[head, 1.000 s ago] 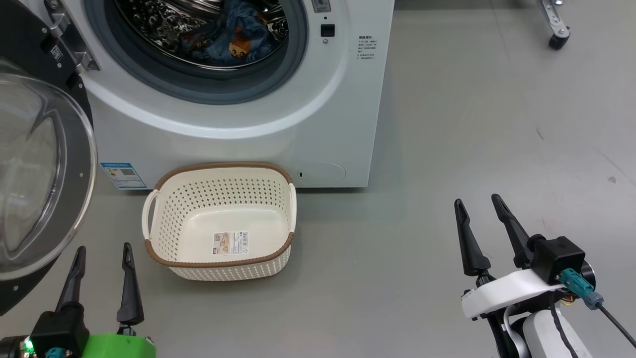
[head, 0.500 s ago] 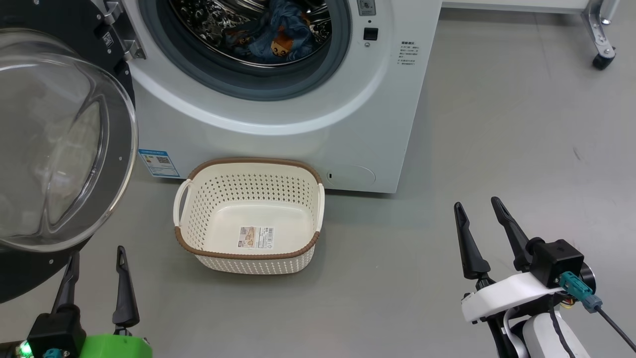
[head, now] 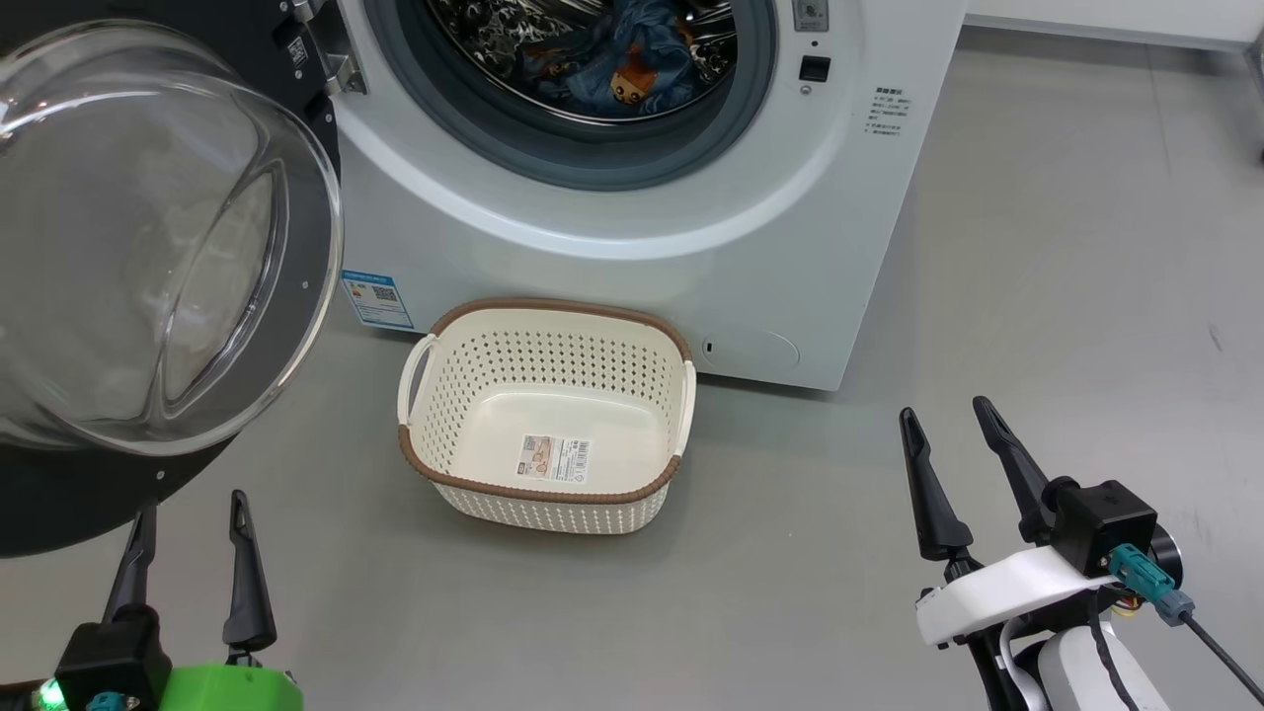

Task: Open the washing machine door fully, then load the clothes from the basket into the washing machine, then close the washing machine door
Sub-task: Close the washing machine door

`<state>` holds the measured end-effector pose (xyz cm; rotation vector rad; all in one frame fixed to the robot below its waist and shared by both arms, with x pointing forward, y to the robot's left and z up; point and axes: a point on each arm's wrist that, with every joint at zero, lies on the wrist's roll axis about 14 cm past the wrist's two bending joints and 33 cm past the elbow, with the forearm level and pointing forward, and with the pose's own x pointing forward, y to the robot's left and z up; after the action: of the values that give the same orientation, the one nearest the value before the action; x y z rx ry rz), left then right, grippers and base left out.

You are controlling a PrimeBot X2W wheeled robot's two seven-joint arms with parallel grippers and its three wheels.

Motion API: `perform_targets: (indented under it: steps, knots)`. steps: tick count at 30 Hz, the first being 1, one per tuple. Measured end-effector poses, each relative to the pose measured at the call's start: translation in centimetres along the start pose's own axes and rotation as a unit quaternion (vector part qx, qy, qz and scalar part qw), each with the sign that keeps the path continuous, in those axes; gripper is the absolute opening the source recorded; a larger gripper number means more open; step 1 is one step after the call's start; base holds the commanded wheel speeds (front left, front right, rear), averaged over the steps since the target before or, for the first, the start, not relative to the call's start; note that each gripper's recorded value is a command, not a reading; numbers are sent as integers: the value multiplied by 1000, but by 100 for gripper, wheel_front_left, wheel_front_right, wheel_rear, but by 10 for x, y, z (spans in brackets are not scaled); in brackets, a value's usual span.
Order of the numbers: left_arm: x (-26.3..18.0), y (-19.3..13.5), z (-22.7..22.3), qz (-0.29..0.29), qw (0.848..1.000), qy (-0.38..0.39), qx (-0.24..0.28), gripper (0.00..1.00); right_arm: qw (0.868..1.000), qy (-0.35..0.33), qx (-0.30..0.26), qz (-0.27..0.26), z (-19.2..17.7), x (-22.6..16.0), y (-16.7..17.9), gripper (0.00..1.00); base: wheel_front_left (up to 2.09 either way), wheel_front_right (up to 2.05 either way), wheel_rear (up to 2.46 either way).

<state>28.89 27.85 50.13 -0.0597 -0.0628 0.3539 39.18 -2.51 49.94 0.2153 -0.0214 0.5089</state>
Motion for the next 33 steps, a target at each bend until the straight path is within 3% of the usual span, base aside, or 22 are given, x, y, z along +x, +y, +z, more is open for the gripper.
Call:
perform_targets:
  steps: [33]
  knots:
    - [-15,37,5,77,997,-3,-2,100,998,21,-3,53,-16,17,27,100,0,0,0]
